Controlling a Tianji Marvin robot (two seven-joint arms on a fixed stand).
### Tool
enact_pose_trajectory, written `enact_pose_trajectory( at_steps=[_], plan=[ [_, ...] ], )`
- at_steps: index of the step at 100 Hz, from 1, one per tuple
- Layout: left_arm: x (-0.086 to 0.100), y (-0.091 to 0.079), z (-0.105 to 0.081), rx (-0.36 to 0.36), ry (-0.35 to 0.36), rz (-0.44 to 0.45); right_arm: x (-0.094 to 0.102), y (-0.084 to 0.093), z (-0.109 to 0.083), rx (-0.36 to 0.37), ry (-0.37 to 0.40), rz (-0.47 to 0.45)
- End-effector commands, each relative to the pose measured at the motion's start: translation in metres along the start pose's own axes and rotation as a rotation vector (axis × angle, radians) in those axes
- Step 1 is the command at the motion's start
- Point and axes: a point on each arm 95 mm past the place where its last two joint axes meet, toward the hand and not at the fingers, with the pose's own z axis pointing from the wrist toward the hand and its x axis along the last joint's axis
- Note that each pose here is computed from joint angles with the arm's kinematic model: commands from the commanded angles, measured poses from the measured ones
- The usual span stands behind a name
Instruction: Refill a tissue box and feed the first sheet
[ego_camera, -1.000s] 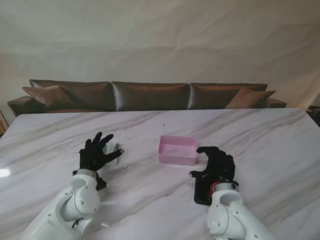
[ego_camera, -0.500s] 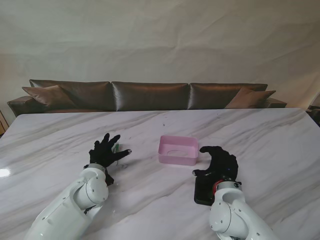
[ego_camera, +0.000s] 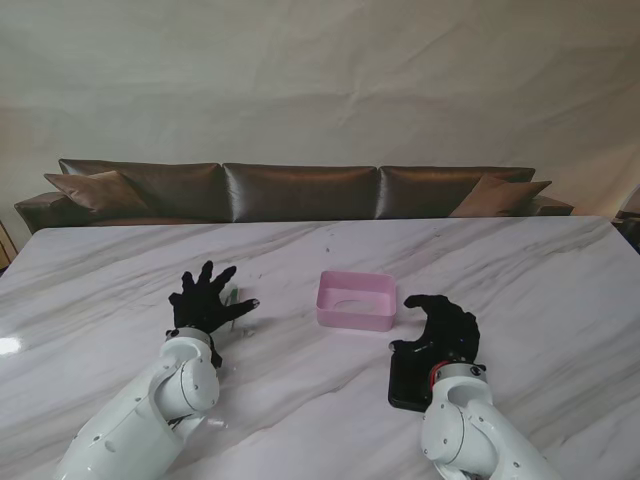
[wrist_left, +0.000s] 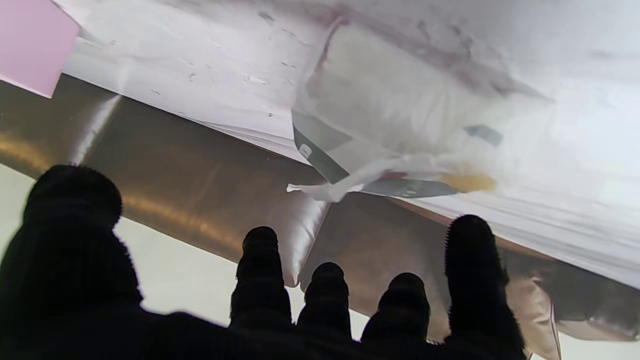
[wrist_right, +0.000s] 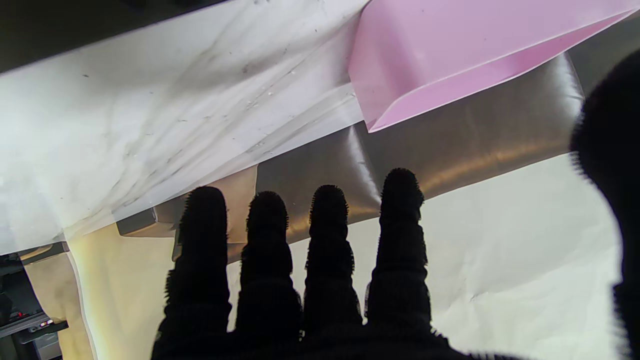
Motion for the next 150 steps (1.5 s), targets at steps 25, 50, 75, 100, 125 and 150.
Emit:
enact_pose_trajectory(
  at_steps=[25,50,75,100,125,150],
  plan=[
    [-0.009,0.002,0.008,-0.052,-0.031,0.043,0.000,-0.007,0.000,0.028,-0.005,0.007],
    [-0.014,0.024,0.018,-0.128,-0.045,0.013,-0.003,-0.008,-0.003,0.031,-0.012,0.010],
    [-0.010,0.042,0.021,-0.158,-0.038,0.081,-0.004,-0.008,-0.005,0.029,-0.018,0.022],
    [-0.011,0.058,0.021,-0.193,-0.058,0.148,-0.004,-0.007,-0.006,0.021,-0.031,0.051],
    [-0.006,0.058,0.021,-0.130,-0.048,0.109,-0.002,-0.002,-0.007,0.018,-0.016,0.057],
    [0.007,0.033,0.014,-0.047,-0.039,-0.081,0.004,0.015,-0.005,-0.015,0.034,0.031]
  ],
)
